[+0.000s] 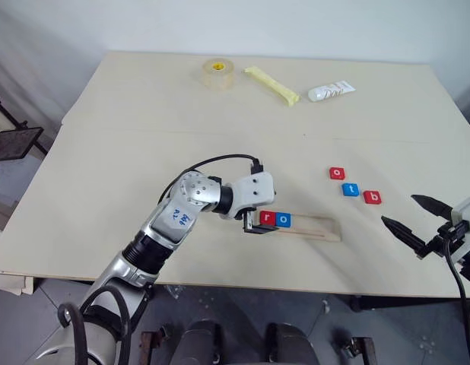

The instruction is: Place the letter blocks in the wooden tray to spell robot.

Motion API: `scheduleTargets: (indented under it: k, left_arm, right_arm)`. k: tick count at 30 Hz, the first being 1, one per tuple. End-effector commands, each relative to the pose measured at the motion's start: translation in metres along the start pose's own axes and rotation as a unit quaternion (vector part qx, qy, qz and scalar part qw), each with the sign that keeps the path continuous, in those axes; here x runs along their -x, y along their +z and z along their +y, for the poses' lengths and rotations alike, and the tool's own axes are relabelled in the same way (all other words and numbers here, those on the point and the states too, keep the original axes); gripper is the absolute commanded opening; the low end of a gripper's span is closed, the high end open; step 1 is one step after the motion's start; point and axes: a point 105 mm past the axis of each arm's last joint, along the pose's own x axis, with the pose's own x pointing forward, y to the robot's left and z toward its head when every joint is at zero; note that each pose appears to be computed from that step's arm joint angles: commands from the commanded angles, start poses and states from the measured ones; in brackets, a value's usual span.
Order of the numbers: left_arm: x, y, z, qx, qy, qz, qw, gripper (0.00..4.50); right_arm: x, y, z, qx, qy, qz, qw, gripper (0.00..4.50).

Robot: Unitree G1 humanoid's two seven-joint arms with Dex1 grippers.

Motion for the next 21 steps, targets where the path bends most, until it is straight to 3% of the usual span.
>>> scheduleTargets:
  k: [1, 7, 13, 21]
  left_arm:
    - [0.015, 0.005, -0.008, 0.002, -0.001, -0.046, 0.999, 4.47]
    - [0.039, -0.001, -0.017, -0.009, 0.026, -0.133, 0.991, 4.47]
    - [0.052, -0.016, -0.023, -0.013, 0.043, -0.161, 0.986, 4.47]
    - [0.082, -0.048, -0.032, -0.007, 0.073, -0.159, 0.985, 4.47]
  right_arm:
    - [-0.003, 0.007, -0.003, 0.004, -0.002, -0.003, 1.000, 4.50]
    - [-0.013, -0.007, -0.011, -0.030, -0.014, 0.052, 0.998, 4.50]
    - [-0.012, -0.011, -0.013, -0.058, -0.030, 0.077, 0.995, 4.50]
    - [0.005, 0.000, -0.009, -0.075, -0.092, 0.051, 0.992, 4.50]
